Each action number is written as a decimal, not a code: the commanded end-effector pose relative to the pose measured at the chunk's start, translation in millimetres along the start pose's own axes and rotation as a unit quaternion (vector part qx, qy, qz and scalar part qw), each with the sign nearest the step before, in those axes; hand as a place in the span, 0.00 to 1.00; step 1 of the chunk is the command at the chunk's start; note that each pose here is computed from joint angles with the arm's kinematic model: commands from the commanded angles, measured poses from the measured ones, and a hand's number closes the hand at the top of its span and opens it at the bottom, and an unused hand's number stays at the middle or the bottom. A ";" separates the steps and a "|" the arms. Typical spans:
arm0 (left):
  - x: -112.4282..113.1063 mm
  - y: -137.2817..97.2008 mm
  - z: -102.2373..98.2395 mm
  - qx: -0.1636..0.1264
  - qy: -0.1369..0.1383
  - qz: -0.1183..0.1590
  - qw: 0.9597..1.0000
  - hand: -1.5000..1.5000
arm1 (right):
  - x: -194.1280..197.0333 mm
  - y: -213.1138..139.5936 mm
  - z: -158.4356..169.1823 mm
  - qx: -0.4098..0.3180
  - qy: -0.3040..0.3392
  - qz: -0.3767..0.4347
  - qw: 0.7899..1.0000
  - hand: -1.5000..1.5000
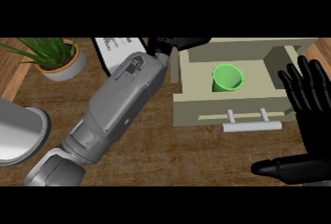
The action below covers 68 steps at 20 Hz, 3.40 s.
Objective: Pick up the cup, place it into the drawer and close the drawer
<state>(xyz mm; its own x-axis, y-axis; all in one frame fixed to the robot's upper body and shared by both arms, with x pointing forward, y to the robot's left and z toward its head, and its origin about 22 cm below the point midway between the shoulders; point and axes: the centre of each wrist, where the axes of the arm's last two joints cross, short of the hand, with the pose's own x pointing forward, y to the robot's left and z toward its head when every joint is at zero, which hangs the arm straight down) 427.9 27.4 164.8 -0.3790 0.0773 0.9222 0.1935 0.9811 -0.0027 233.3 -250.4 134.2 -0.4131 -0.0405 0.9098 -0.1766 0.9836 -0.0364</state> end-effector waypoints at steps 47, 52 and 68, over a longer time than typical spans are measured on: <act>-16.3 51.3 35.0 0.049 0.000 0.085 0.995 0.00 | 32.7 -25.6 21.0 0.131 0.010 0.083 0.988 1.00; -24.7 102.4 71.2 0.072 0.006 0.076 0.995 0.00 | 31.5 -26.5 20.8 0.138 0.051 0.148 0.978 1.00; -4.6 215.4 173.4 0.078 0.024 0.100 0.992 0.00 | -26.6 3.6 0.9 0.231 0.068 0.376 0.895 1.00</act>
<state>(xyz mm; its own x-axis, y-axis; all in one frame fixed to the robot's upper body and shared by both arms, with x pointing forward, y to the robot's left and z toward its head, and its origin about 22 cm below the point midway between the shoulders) 327.0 233.9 92.2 -0.2994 0.2704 0.9150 0.1052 0.9625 -0.2500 235.8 -249.4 118.5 -0.4321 0.5587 0.7080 -0.2755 0.6657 -0.6935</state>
